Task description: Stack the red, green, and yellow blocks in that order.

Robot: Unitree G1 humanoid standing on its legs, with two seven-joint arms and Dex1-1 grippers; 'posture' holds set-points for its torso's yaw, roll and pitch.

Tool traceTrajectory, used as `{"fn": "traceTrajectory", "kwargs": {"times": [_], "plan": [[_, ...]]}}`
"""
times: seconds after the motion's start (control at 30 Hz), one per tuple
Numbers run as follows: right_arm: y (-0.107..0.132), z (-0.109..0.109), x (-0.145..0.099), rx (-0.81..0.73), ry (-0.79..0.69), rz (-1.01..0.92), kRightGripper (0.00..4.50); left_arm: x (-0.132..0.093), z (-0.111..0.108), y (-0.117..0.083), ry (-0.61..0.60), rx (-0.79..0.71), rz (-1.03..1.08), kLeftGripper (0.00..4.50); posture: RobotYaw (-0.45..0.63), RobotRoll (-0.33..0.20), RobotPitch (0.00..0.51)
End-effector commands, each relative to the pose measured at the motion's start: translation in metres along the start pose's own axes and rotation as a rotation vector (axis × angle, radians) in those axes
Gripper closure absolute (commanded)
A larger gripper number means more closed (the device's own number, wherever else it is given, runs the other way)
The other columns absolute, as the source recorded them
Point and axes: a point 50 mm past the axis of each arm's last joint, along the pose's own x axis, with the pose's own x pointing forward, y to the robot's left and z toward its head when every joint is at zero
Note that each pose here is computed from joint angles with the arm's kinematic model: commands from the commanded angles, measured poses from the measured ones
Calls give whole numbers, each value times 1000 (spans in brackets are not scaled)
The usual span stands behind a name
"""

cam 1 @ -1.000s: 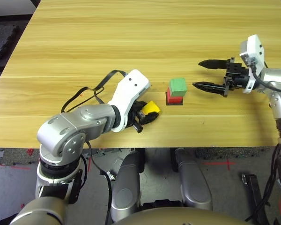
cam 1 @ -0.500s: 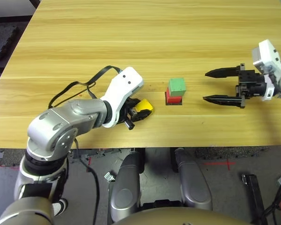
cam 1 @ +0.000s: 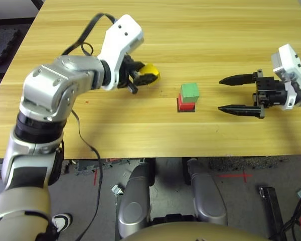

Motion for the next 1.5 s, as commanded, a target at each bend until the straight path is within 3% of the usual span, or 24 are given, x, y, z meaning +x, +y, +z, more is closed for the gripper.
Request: {"fn": "traceTrajectory", "kwargs": {"times": [0.03,0.27,0.57,0.93,1.27,1.5], "plan": [[0,-2,1,-1,3,0,0,1,22,-3,-43,56,-53,2460,334,105,259],[-1,0,0,-9,4,3,0,8,53,-23,-93,119,-218,2460,341,102,244],[3,4,-7,-17,15,-2,0,18,66,-50,-111,166,-374,2460,320,103,238],[4,9,-17,-27,33,-23,0,38,54,-66,-71,212,-438,2460,282,100,243],[7,11,-18,-15,17,-32,0,61,37,-58,-49,224,-409,2460,261,98,247],[8,11,-19,-12,14,-43,0,65,36,-53,-53,244,-402,2460,248,92,250]]}}
